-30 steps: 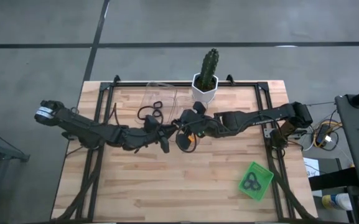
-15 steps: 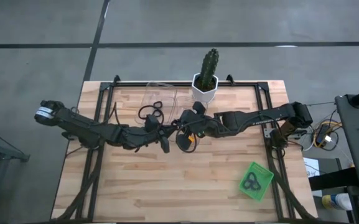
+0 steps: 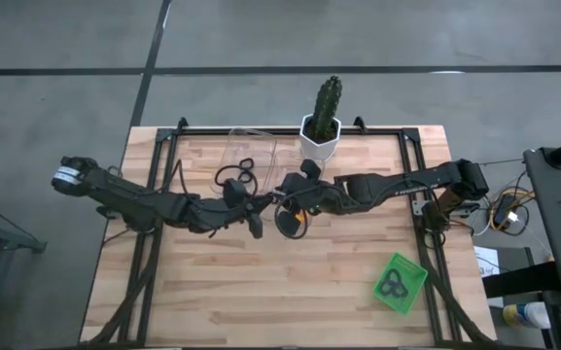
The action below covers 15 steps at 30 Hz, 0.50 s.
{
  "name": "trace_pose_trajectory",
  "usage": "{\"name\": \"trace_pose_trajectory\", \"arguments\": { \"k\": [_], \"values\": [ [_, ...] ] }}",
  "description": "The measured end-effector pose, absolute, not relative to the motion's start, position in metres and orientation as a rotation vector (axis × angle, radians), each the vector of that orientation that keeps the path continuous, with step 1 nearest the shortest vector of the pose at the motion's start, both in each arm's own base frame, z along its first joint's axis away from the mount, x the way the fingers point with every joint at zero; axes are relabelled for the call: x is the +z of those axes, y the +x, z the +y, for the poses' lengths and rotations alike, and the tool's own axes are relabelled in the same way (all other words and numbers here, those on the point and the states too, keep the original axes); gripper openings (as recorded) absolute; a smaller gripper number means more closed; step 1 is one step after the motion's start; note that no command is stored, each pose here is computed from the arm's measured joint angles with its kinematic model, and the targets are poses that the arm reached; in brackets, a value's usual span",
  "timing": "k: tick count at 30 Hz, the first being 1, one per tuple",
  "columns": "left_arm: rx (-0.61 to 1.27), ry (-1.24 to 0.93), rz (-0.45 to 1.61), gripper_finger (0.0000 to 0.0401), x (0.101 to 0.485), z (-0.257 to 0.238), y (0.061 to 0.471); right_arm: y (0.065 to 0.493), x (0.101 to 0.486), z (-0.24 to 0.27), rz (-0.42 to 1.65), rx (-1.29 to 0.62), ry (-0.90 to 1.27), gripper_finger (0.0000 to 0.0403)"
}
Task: Sort items
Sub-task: Put the black keychain into the left transparent bin
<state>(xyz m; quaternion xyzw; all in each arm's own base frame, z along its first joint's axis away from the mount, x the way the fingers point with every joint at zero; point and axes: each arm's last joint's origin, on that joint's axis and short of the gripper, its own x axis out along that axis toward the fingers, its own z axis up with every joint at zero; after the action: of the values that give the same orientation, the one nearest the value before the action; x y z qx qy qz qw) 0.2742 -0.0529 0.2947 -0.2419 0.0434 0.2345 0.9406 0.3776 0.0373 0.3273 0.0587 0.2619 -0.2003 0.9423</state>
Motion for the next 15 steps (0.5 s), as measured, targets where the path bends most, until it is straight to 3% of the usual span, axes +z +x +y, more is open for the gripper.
{"name": "trace_pose_trajectory", "arguments": {
  "k": [15],
  "values": [
    [0.544, -0.464, 0.166, 0.0, 0.295, -0.046, 0.258, 0.373, 0.325, 0.038, 0.595, -0.378, 0.094, 0.0038]
  ]
}}
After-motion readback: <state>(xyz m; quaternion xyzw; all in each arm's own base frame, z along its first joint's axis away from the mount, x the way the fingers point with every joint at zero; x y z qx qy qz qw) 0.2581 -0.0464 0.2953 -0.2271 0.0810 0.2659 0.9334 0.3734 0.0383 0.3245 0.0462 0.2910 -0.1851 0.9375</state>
